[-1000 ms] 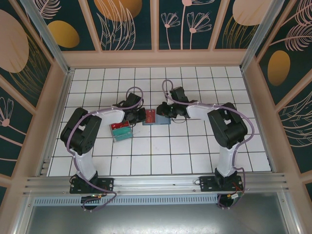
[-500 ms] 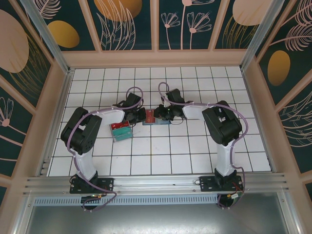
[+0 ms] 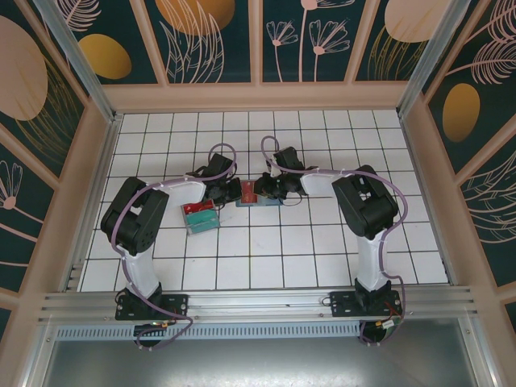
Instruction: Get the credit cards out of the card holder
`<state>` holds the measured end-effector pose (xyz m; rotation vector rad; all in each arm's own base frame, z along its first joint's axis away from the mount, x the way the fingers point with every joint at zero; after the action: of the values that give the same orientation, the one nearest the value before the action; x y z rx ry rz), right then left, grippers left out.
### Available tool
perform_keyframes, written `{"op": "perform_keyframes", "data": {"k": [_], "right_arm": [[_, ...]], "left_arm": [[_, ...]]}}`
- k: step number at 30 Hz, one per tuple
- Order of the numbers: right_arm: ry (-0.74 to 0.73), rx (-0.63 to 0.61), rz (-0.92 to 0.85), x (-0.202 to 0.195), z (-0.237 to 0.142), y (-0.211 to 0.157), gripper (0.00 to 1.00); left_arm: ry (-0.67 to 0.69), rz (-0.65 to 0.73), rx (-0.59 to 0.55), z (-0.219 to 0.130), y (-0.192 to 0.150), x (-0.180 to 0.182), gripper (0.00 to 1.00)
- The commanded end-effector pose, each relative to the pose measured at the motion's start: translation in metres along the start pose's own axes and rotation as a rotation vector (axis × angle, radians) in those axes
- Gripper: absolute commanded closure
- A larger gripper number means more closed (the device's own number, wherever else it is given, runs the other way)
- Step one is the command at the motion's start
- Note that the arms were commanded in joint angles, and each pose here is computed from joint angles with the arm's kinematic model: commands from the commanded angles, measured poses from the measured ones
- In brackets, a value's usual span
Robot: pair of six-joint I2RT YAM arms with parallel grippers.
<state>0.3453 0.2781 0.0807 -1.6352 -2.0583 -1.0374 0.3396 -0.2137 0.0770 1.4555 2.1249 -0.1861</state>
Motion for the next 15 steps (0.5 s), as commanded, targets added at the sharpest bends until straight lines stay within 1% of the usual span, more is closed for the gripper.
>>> {"op": "perform_keyframes", "data": {"k": [1,11,15], "right_arm": [[-0.040,-0.012,0.016,0.0007,-0.0084,-0.0011,0.82],[-0.055,-0.020,0.040,-0.0059,-0.0112,-0.0040,0.83],[-0.040,-0.033,0.032,-0.0029,-0.0157,-0.0031,0.83]], "left_arm": [[0.057,-0.019,0.048,0.0128,-0.0083,0.0160,0.96],[0.066,-0.018,0.055,0.0140,-0.0098,0.0184,0.96],[0.067,-0.017,0.056,0.0144,-0.0088,0.0176,0.96]]}}
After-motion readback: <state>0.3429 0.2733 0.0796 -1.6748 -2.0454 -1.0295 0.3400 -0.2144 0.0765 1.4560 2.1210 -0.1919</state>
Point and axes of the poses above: each hand's point on the last joint's axis, 136 mm out from that joint toward the fingers, its own z axis out along the fingers, its own x axis along the line the jaws close on, y = z × x, the point moved 7 cm from there along -z, back along the fingers, and after that the axes turned 11 degrees about -z, right-handed, at the moved point
